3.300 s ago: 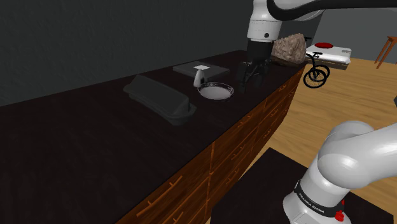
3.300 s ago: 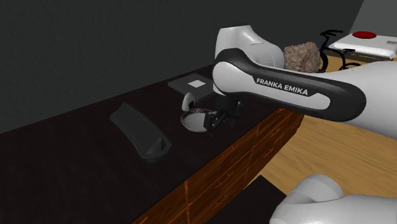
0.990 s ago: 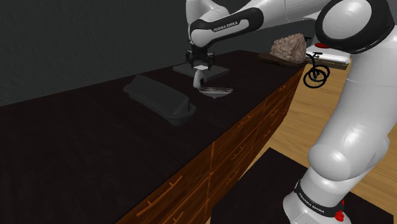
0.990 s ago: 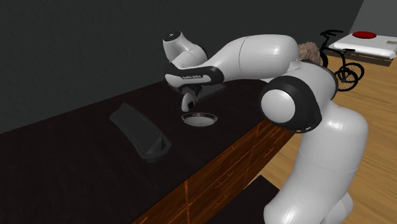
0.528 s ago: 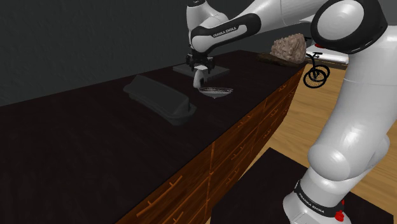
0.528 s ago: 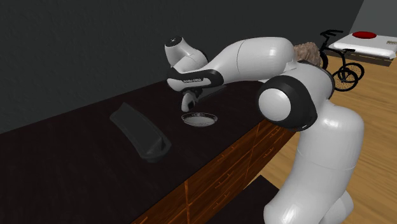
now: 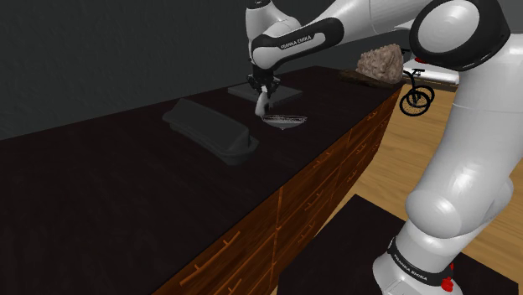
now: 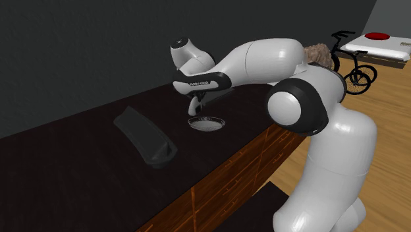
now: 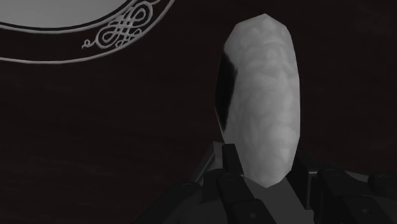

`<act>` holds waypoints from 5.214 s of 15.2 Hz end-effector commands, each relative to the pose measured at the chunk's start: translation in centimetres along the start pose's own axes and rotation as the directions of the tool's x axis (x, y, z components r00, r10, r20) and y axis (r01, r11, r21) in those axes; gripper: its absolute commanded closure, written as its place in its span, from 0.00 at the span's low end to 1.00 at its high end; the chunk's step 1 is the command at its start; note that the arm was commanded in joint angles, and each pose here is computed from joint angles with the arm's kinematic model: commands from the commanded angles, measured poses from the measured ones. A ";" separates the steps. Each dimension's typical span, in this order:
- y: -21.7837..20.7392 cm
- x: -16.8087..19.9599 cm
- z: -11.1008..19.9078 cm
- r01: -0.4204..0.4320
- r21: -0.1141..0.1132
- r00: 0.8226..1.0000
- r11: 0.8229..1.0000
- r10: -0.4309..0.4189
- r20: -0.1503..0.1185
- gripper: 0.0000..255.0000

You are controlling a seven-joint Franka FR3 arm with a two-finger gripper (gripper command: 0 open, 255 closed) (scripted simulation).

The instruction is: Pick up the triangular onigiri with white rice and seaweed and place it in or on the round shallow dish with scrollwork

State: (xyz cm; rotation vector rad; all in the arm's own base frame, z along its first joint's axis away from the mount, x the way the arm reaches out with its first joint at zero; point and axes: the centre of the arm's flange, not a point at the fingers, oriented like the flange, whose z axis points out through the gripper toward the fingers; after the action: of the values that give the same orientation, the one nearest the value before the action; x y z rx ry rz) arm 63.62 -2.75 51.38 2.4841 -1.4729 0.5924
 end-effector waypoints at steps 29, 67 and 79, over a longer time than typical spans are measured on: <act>-0.4 5.2 -10.8 0.000 -0.001 1.000 1.000 0.000 0.000 1.00; 11.5 -9.2 -10.4 0.000 -0.001 1.000 1.000 0.000 0.000 1.00; 11.5 -9.2 -15.4 0.000 -0.001 1.000 1.000 0.000 0.000 0.00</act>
State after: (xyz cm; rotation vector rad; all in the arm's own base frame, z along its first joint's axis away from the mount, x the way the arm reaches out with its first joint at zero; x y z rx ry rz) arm 46.41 4.11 59.74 2.4843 -1.4728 0.5928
